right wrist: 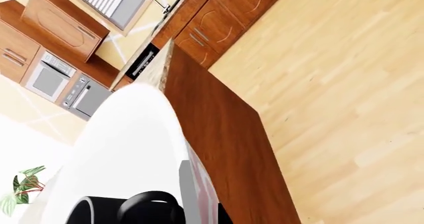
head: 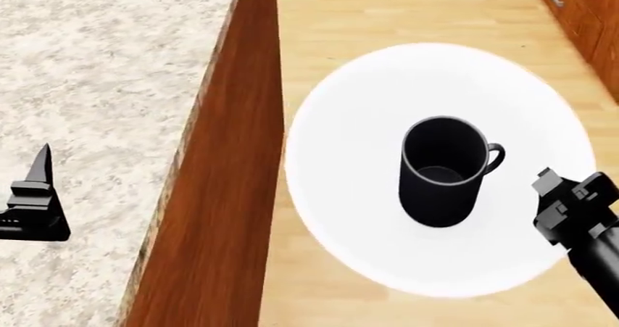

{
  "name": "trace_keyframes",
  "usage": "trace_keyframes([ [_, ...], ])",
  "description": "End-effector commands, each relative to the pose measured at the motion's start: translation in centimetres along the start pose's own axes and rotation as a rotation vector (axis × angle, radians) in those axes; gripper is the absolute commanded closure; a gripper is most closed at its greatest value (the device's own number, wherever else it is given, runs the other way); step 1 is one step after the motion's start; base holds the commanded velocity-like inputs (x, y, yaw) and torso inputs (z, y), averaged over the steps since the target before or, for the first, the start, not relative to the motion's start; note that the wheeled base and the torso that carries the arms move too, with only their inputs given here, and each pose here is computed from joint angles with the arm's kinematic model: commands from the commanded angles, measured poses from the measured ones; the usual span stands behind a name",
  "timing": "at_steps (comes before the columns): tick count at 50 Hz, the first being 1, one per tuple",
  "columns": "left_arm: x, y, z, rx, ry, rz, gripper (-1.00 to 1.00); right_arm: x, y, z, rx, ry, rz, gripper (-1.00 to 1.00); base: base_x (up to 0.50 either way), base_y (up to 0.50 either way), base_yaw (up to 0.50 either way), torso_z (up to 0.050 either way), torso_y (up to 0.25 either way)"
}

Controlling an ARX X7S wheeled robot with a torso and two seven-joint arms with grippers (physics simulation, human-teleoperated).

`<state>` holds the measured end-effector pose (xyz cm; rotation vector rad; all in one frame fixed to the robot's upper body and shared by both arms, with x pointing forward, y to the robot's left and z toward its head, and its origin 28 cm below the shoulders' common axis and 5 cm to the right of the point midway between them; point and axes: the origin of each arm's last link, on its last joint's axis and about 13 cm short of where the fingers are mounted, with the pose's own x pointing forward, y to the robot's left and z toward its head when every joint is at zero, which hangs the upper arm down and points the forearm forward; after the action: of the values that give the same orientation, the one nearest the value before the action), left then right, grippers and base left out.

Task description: Place the cup inside the bowl on the dining table and move the bowl to any counter.

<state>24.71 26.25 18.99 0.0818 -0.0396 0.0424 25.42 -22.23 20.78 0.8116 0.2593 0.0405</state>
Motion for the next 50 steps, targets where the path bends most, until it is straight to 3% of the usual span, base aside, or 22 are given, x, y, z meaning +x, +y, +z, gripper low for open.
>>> trace_keyframes([
  [1, 0.04, 0.3, 0.17, -0.001, -0.008, 0.002, -1.0, 0.02, 0.22, 0.45, 0.003, -0.037, 0.039, 1.0, 0.16, -0.5, 0.0, 0.0, 0.0],
  [31, 0.12, -0.18, -0.02, -0.001, -0.005, 0.001, -1.0, 0.09, 0.14, 0.41, -0.042, -0.057, 0.065, 1.0, 0.37, -0.41, 0.0, 0.0, 0.001],
  [50, 0.08, 0.09, 0.04, -0.003, -0.005, 0.005, -1.0, 0.08, 0.16, 0.49, -0.047, -0.066, 0.065, 1.0, 0.49, -0.23, 0.0, 0.001, 0.002],
])
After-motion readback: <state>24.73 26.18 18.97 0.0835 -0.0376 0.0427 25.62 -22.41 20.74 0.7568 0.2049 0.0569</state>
